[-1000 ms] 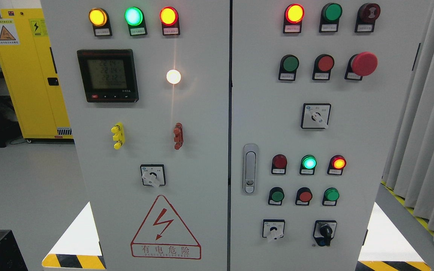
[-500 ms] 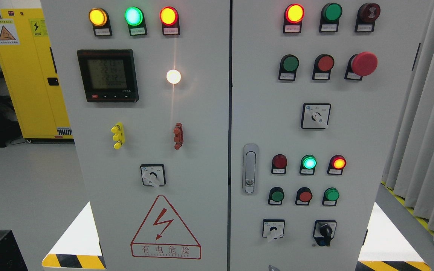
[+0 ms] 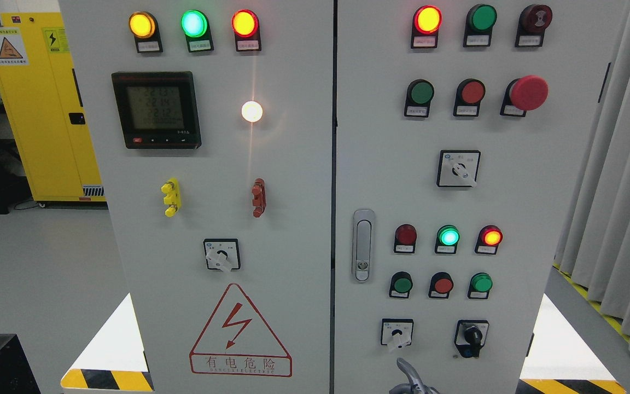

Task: Press green start button
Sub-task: 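Raise the right hand toward the lowest green push button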

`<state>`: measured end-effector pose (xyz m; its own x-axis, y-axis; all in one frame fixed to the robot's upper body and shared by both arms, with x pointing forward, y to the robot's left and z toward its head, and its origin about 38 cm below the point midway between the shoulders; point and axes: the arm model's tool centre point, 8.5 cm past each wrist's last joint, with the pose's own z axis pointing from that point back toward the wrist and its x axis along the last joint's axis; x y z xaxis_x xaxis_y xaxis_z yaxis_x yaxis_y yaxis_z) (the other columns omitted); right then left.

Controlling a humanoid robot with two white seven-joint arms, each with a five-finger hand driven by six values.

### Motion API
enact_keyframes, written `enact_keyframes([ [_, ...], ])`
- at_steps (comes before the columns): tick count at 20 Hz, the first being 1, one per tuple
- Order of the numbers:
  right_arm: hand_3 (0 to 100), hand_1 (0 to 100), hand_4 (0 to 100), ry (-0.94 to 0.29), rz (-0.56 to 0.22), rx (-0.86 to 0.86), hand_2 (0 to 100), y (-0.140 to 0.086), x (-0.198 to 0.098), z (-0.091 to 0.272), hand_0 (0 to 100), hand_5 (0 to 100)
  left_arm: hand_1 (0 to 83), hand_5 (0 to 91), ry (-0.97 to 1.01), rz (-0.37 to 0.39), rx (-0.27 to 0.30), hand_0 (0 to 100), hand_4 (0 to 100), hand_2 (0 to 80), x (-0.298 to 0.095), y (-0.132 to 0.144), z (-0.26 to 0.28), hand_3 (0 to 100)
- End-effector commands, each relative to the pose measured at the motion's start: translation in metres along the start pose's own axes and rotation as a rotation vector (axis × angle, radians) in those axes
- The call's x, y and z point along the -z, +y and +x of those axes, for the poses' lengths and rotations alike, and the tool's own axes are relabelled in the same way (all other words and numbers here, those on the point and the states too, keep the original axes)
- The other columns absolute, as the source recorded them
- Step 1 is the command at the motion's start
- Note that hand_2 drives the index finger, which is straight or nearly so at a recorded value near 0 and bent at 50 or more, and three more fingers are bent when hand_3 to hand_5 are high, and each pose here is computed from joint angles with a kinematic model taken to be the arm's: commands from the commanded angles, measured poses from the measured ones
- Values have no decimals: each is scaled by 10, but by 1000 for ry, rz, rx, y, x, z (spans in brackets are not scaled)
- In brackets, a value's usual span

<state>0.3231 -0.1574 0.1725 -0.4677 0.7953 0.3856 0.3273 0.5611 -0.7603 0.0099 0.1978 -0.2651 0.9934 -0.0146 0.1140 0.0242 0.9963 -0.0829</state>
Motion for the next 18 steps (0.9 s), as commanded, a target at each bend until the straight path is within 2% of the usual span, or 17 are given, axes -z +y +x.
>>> enact_keyframes([
  [1, 922, 870, 978, -1, -47, -205, 0, -21, 33, -15, 558, 1000, 556, 0, 1, 0, 0, 120, 0, 0, 0, 0, 0, 0],
  [9, 947, 892, 995, 9, -61, -221, 0, -19, 70, -26, 626, 1000, 556, 0, 1, 0, 0, 120, 0, 0, 0, 0, 0, 0],
  [18, 946, 901, 993, 32, -14, -217, 0, -5, 75, -34, 673, 1000, 556, 0, 1, 0, 1, 120, 0, 0, 0, 0, 0, 0],
])
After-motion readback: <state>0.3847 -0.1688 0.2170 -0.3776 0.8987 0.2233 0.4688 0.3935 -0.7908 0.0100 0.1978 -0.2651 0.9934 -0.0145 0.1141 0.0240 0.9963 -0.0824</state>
